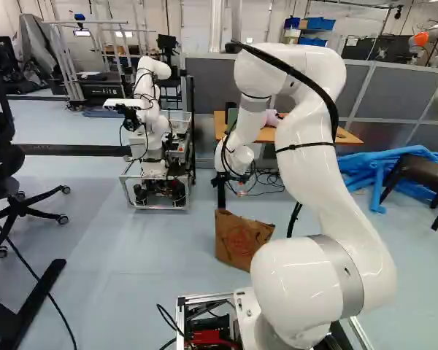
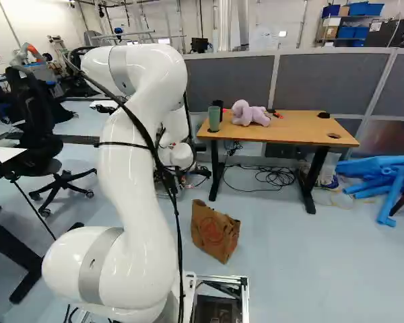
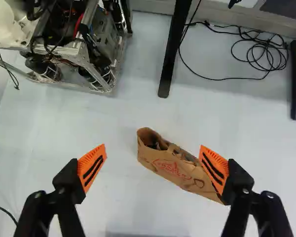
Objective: Pick up the bag on the ground and place it on the table
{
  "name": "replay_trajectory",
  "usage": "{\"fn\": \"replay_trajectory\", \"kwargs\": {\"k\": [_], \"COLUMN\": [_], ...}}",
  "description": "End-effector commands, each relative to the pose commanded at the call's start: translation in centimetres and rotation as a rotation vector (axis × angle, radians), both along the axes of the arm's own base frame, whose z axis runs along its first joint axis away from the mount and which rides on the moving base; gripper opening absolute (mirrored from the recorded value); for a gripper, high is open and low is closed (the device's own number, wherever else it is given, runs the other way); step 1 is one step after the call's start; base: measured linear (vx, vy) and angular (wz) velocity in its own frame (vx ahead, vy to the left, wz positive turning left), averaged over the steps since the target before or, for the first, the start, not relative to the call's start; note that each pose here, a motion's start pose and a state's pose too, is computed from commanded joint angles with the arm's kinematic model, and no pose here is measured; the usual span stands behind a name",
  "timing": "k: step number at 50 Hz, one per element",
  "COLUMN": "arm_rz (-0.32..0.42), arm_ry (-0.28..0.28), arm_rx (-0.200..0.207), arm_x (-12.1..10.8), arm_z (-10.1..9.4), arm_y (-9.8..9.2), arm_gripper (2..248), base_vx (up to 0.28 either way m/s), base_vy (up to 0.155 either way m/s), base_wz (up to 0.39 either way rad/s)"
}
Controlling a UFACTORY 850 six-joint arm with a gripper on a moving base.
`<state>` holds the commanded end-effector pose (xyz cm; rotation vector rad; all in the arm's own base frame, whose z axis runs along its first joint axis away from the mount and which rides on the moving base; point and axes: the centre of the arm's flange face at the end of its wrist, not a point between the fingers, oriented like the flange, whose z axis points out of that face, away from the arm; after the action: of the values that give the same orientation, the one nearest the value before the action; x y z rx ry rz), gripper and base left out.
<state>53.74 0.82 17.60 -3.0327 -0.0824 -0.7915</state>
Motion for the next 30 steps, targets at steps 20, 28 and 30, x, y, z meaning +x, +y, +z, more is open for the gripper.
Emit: {"fn": "replay_trajectory", "kwargs": {"k": [20,28,30], "arm_rz": [-0.001,-0.01,-0.013], "arm_ry": [0.03,0.045,0.049], "arm_rx": [0.0,0.0,0.0], "arm_x": [0.5,0.4,0.4], "arm_z": [-2.8,-3.9,-4.1], "arm_y": [-0.1,-0.5,-0.7], "arm_gripper": [247,247,247], "base_vx": [0.0,0.0,0.0], "base_vy": [0.0,0.0,0.0], "base_wz": [0.0,0.0,0.0]}}
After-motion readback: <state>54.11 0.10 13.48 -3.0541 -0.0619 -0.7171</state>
